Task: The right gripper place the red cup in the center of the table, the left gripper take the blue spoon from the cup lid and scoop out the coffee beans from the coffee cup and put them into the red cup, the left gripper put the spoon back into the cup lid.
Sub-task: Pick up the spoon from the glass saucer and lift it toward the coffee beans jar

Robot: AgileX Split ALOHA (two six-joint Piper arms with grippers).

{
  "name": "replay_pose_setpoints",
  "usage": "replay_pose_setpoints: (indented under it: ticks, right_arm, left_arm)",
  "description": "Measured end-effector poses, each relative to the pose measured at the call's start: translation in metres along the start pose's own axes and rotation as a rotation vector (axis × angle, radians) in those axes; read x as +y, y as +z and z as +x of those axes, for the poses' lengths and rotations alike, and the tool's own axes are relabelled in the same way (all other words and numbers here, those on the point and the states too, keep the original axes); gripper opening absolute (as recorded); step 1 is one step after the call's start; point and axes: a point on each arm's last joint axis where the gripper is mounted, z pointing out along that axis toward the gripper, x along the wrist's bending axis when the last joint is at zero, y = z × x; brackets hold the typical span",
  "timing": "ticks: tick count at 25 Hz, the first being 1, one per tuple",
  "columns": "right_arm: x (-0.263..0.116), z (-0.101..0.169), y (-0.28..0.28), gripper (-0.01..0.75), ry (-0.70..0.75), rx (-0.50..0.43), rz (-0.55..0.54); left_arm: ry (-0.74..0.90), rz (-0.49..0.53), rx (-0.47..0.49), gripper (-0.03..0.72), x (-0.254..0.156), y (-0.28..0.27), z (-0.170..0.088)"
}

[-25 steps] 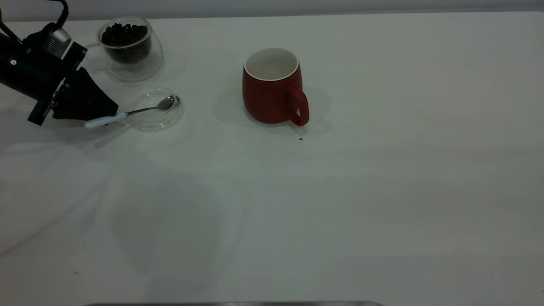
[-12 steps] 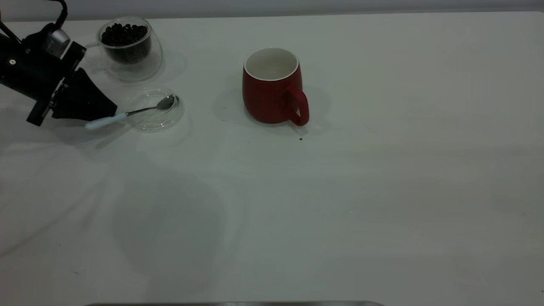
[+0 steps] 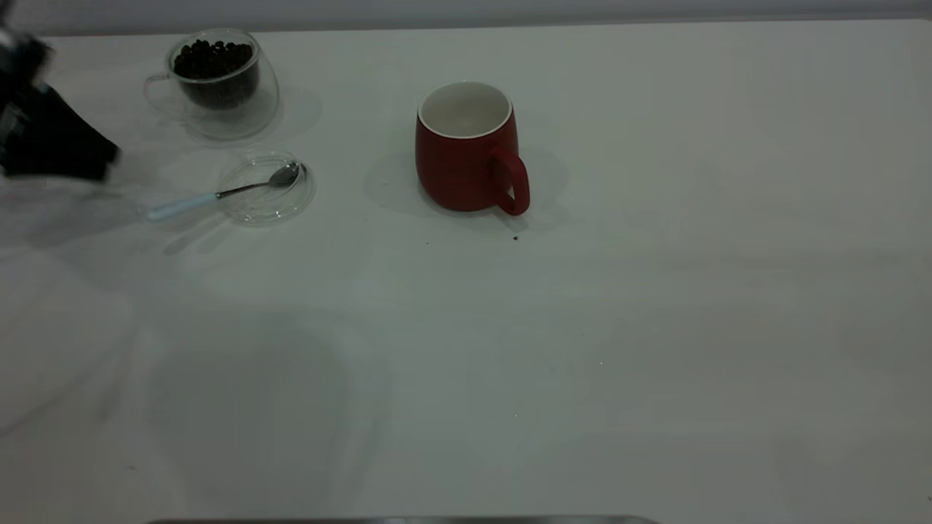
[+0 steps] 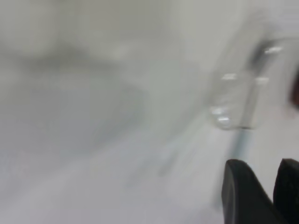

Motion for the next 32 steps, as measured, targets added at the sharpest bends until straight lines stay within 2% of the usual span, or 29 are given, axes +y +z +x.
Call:
replay_pose_setpoints:
  ticks: [4,7,10,13,16,19,23,26,28,32]
  right_arm:
    - [0.000,0.000,0.000,0.521,0.000,0.000,0.000]
    - [0.000,0.000,0.000,0.521,0.000,0.000,0.000]
    - [0.000,0.000,0.000,0.521,0.000,0.000,0.000]
    - [0.000,0.000,0.000,0.521,0.000,0.000,0.000]
    - [0.000,0.000,0.000,0.521,0.000,0.000,0.000]
    - [0.000,0.000,0.000,0.520,0.000,0.000,0.000]
    - [0.000,0.000,0.000,0.520,0.000,0.000,0.000]
    - [0.000,0.000,0.000,0.520,0.000,0.000,0.000]
    - [0.000,0.000,0.000,0.520,0.000,0.000,0.000]
    - [0.000,0.000,0.000,0.520,0.000,0.000,0.000]
  left_arm:
    - [0.045,-0.093,0.002,0.229,0.003,-0.055,-0.033]
    - [0.079,-0.150,0.006,0.230,-0.003,-0.094,-0.071]
    - [0.153,-0.220,0.019,0.230,-0.020,-0.129,-0.115]
    - [0.171,-0.297,0.049,0.230,-0.052,-0.144,-0.141]
    - [0.141,-0.372,0.108,0.230,-0.100,-0.138,-0.144]
    - [0.073,-0.487,0.180,0.230,-0.153,-0.117,-0.126]
    - [0.023,-0.731,0.274,0.232,-0.191,-0.109,-0.110]
    - [0.058,-0.762,0.267,0.232,-0.196,-0.105,-0.108]
    - [0.061,-0.749,0.240,0.234,-0.193,-0.100,-0.105]
    - [0.073,-0.702,0.257,0.234,-0.187,-0.089,-0.093]
